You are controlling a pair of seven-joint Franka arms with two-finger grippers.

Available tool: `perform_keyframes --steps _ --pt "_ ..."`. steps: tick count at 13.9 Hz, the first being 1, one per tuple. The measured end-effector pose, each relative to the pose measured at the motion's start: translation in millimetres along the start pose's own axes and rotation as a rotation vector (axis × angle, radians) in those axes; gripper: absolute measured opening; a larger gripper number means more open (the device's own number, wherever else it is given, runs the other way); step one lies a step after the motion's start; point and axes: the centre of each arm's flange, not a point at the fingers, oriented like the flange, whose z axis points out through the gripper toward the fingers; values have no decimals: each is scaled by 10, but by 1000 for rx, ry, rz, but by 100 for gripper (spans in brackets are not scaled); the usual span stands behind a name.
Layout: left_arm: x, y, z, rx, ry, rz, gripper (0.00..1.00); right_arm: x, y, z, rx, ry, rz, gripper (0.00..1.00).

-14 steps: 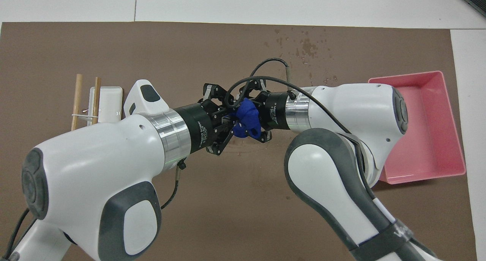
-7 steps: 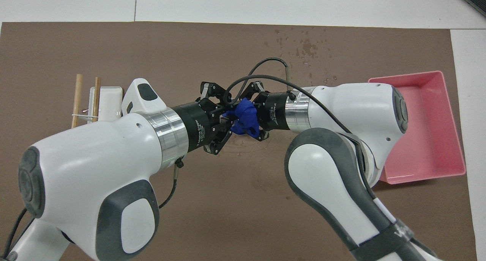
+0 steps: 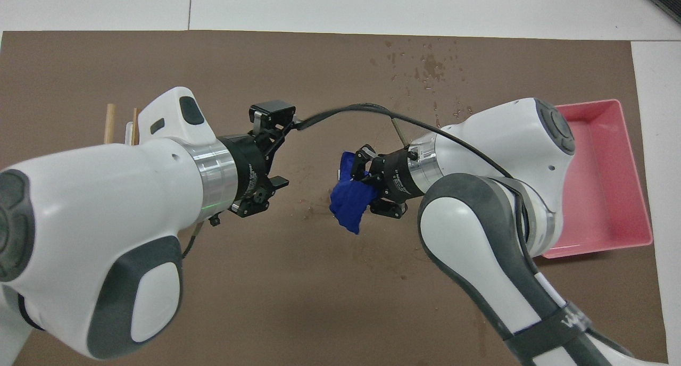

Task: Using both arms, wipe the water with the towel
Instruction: 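Lower the towel onto the water with the right gripper while the left withdraws, then drag the towel across the water puddle with the right gripper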

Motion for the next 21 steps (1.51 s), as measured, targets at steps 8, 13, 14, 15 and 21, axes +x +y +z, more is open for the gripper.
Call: perform_keyframes --steps 8,13,14,15,21 --pt "1418 -171 -466 325 200 767 100 488 713 -366 -662 162 -831 9" --pt "1613 -189 -911 597 72 1092 100 1305 1203 -422 -638 181 -937 9" --pt "1655 -221 -954 636 19 1124 100 1376 1279 -293 -630 196 -941 9" --pt "1710 -250 -1007 665 -40 1165 100 1444 1365 -106 -617 219 -955 9" --pt "1806 -262 -1063 684 -107 1214 100 1813 1413 477 -539 348 -1014 9"
